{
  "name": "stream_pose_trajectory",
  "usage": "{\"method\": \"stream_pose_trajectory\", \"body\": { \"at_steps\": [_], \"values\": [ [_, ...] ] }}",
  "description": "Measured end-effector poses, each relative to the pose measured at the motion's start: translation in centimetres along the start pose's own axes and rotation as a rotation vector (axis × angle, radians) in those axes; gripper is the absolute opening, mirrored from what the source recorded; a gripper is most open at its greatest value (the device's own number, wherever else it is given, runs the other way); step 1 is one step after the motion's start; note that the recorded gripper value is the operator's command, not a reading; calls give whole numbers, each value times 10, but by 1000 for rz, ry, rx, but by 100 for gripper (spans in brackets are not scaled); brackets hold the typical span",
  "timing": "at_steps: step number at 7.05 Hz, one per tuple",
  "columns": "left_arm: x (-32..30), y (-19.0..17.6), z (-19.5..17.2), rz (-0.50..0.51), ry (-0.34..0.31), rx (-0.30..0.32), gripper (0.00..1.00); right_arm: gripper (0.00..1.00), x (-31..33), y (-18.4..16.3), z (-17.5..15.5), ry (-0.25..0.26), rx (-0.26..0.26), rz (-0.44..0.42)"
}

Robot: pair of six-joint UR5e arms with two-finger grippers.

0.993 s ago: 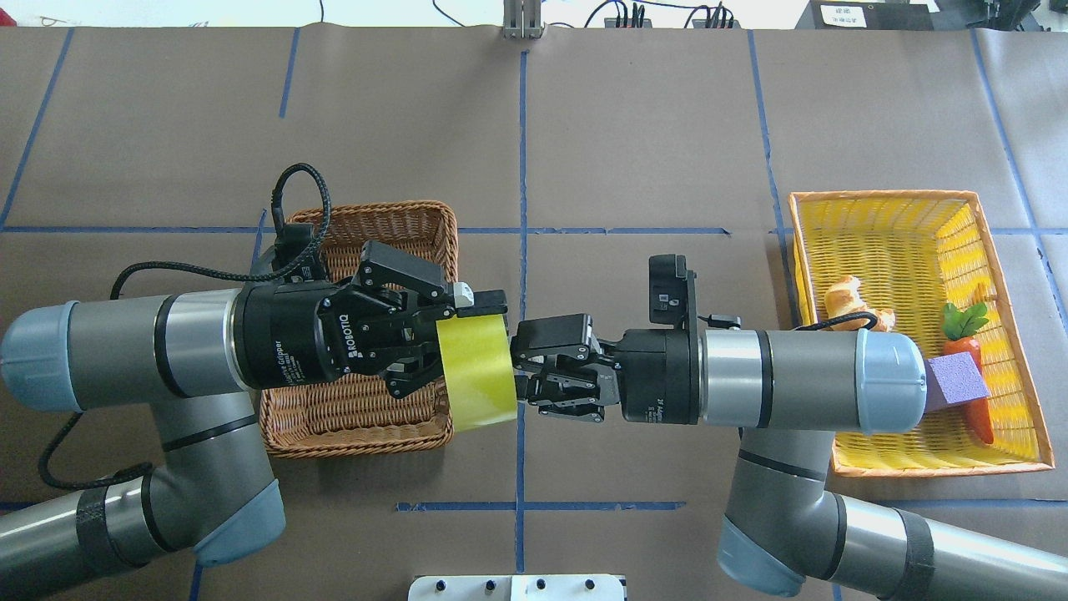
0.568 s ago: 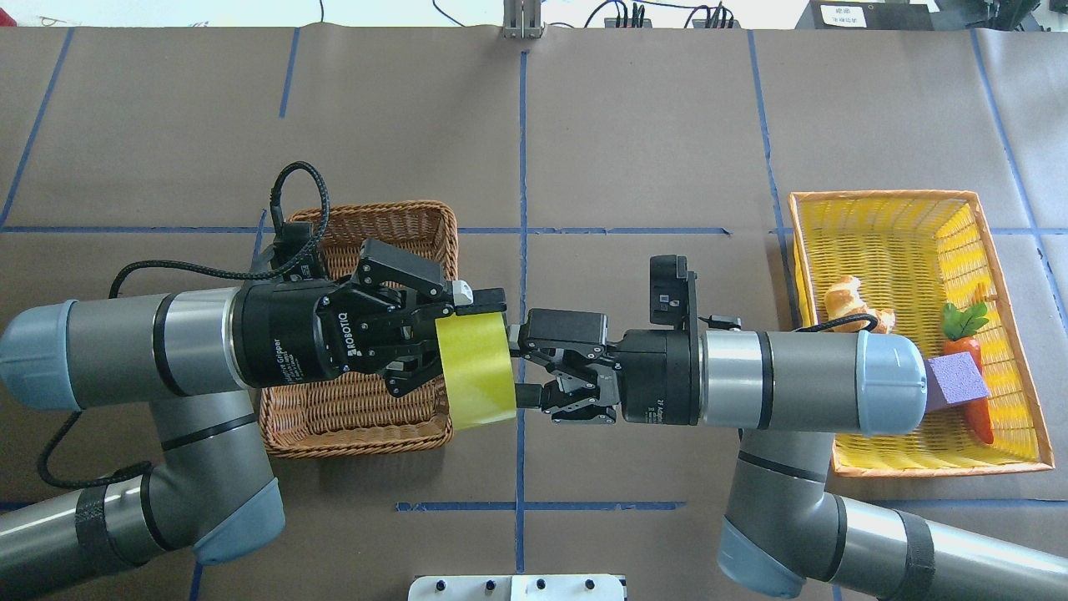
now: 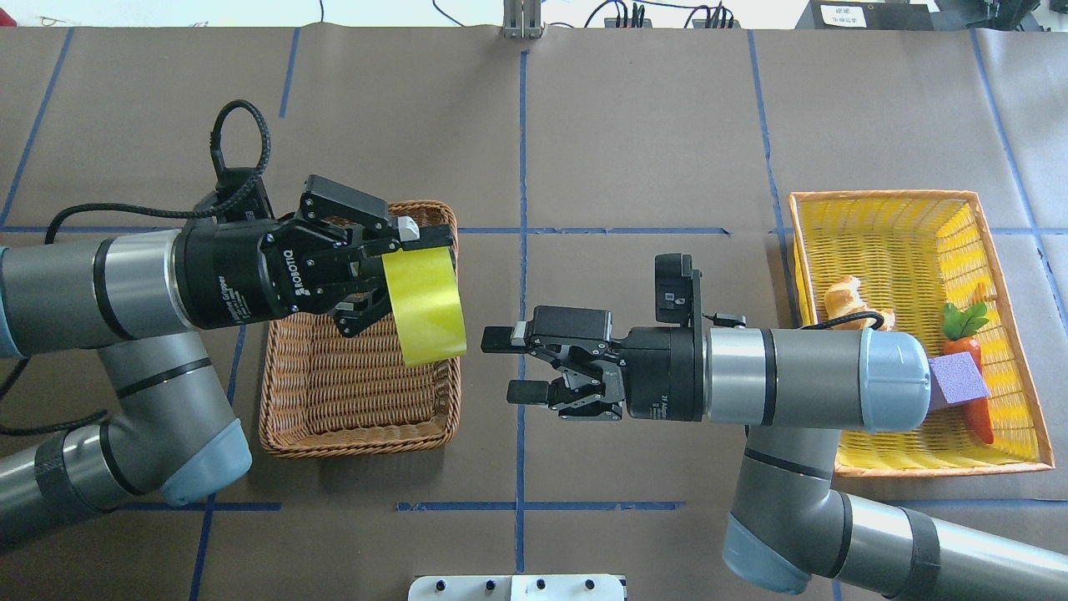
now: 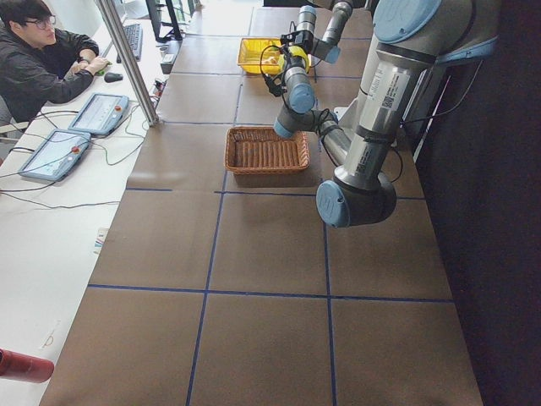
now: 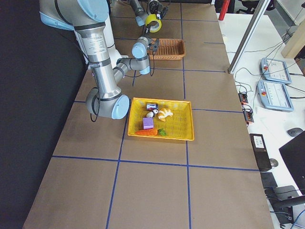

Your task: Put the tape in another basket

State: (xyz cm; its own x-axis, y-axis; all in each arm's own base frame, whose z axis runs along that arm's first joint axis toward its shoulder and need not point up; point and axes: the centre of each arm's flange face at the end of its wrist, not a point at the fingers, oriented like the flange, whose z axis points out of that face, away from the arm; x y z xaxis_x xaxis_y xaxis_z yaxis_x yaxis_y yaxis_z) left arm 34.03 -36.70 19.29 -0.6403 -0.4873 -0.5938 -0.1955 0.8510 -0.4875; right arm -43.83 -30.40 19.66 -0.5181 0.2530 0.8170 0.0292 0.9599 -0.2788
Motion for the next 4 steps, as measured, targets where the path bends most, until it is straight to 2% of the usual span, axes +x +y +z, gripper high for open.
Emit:
{"method": "stream_pose_trajectory", "body": {
  "at_steps": [1, 2, 4],
  "values": [
    [4, -12, -10, 7, -34, 23, 0, 100, -1, -12, -3, 36, 36, -6],
    [6, -26, -15, 13, -103, 57, 0, 100, -6, -32, -8, 88, 88, -25],
    [10, -47, -6, 62, -321, 128, 0, 100, -20, -78, -21, 229, 194, -126]
  ]
}}
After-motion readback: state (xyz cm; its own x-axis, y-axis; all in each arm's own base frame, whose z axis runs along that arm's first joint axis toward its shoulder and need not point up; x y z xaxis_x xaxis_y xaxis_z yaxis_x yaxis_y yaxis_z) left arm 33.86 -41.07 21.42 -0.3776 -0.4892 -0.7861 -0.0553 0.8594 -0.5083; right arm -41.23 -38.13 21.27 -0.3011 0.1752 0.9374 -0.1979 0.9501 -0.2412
